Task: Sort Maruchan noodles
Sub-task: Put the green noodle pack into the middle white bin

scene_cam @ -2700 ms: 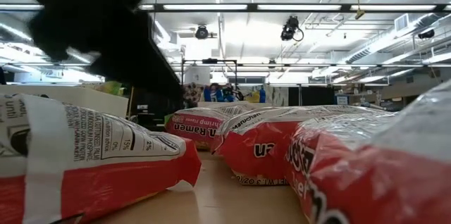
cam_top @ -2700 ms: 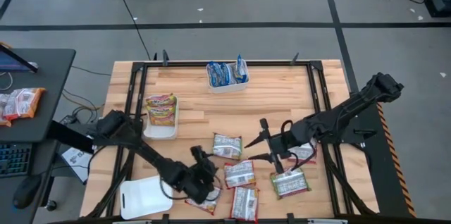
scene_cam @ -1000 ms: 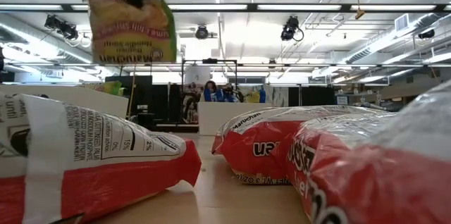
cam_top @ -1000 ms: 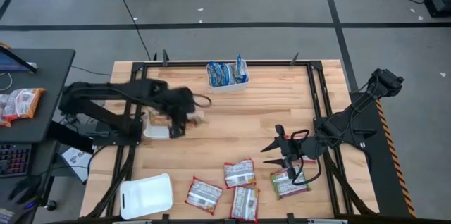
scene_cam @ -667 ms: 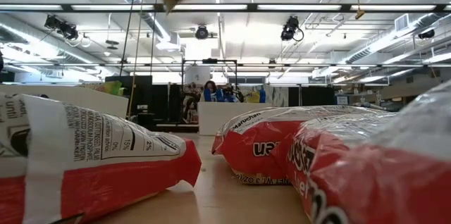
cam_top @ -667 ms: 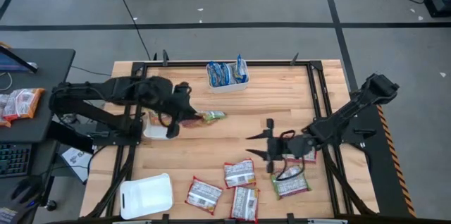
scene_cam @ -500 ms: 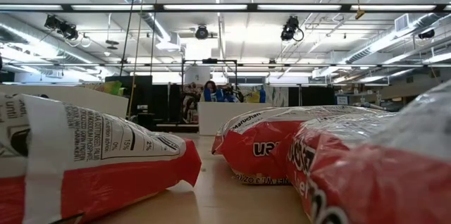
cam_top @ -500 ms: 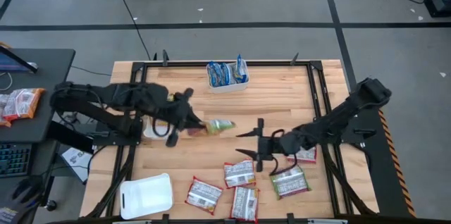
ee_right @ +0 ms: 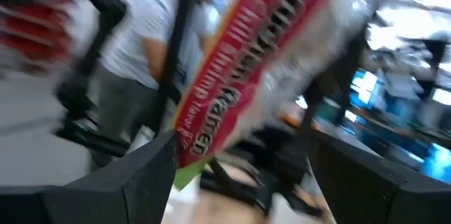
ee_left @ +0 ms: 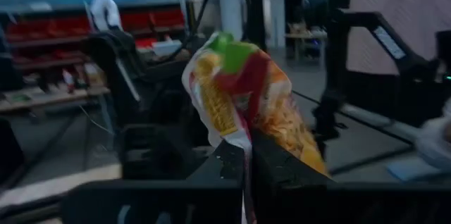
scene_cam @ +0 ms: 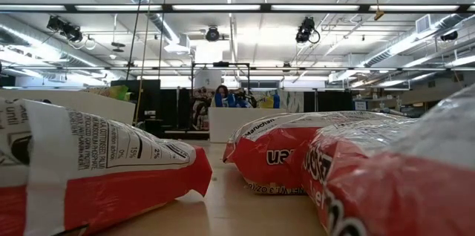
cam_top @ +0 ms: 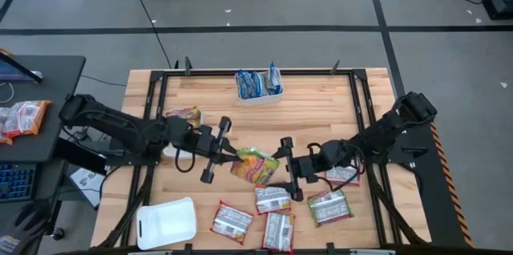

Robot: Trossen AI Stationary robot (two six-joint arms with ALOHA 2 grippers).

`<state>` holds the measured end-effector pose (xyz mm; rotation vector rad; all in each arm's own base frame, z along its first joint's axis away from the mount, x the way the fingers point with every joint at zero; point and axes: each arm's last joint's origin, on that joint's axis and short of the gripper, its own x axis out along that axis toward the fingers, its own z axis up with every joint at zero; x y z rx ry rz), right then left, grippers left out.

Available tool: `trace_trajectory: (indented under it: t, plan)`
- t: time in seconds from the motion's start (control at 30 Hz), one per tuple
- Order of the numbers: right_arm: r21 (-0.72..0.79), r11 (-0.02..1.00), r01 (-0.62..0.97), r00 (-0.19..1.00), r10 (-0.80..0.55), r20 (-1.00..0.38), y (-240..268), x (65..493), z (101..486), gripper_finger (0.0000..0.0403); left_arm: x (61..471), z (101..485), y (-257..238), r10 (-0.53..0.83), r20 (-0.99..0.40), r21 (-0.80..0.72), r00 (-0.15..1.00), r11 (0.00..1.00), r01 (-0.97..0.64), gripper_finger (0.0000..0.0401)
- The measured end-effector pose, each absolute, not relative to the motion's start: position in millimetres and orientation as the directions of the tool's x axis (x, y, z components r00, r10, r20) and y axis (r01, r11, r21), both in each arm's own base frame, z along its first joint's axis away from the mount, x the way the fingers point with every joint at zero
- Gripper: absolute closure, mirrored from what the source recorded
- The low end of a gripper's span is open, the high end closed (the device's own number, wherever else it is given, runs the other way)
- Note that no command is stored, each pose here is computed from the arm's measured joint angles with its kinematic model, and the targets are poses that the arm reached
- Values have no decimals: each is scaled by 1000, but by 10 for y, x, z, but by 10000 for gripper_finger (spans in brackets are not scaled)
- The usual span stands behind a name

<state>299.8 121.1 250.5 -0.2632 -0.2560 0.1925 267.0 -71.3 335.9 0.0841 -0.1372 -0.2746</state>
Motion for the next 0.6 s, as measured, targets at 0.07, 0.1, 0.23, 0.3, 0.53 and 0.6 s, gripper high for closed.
trace_trajectory:
  t: [0.07, 0.1, 0.23, 0.3, 0.53, 0.6]
  plan:
    - [-264, 945, -194, 940, 256, 227, 1213, 3001, 2508, 90, 2677, 3277, -658, -255, 155, 120, 954, 964, 238, 392]
    - [-258, 946, -196, 940, 256, 226, 1211, 3004, 2505, 91, 2676, 3255, -632, -246, 168, 124, 955, 966, 227, 392]
    - [-254, 954, -158, 956, 213, 203, 1200, 3011, 2483, 95, 2687, 3240, -561, -228, 170, 132, 959, 969, 207, 392]
    - [-251, 961, -119, 962, 173, 209, 1161, 3024, 2489, 96, 2685, 3255, -556, -244, 186, 151, 952, 964, 218, 392]
    - [-166, 985, -43, 951, 91, 294, 942, 3075, 2574, 113, 2743, 3281, -548, -197, 274, 176, 941, 973, 152, 392]
    - [-151, 988, -20, 954, 64, 292, 891, 3090, 2572, 131, 2806, 3243, -559, -193, 299, 172, 935, 974, 146, 392]
